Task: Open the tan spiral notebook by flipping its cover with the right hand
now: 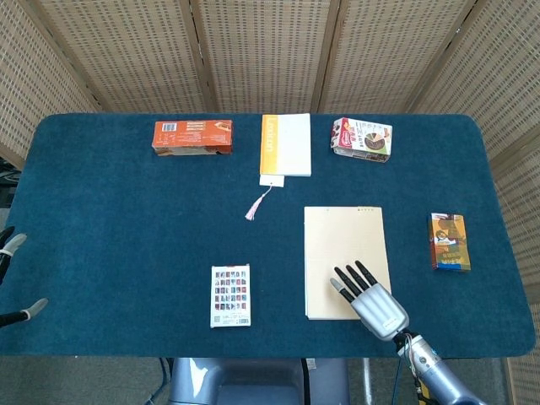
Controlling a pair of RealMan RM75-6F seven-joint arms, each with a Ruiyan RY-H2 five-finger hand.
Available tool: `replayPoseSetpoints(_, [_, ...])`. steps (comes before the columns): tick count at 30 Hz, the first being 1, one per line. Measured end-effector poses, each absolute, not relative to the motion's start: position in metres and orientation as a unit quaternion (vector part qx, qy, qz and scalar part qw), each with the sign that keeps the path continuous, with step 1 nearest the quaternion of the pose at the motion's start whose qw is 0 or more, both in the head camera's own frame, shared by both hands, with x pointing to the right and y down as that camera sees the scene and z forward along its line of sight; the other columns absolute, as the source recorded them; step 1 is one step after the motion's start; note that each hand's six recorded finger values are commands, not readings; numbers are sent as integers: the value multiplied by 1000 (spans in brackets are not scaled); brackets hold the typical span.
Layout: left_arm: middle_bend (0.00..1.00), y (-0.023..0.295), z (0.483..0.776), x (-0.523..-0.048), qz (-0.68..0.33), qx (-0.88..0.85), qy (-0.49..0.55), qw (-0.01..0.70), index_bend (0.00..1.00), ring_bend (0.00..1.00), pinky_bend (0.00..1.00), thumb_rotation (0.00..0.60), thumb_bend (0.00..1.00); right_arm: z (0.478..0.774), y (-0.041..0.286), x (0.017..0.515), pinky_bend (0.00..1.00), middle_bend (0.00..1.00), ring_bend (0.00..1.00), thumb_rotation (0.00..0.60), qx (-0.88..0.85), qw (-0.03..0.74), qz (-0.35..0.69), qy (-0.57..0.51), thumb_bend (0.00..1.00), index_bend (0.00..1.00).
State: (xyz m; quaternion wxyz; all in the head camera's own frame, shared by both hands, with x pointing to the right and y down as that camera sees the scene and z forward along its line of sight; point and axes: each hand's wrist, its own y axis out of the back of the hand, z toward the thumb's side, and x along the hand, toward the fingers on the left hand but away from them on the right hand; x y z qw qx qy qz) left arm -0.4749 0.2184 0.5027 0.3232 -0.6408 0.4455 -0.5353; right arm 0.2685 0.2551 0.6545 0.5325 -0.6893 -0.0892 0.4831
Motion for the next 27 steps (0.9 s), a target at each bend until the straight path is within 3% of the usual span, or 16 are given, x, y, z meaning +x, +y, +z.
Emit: replayPoseSetpoints(27, [0,219,503,-475,-535,-641,447,322,0,0,0,600,0,676,262,268,0,0,0,600,-685,531,494,-70,260,0])
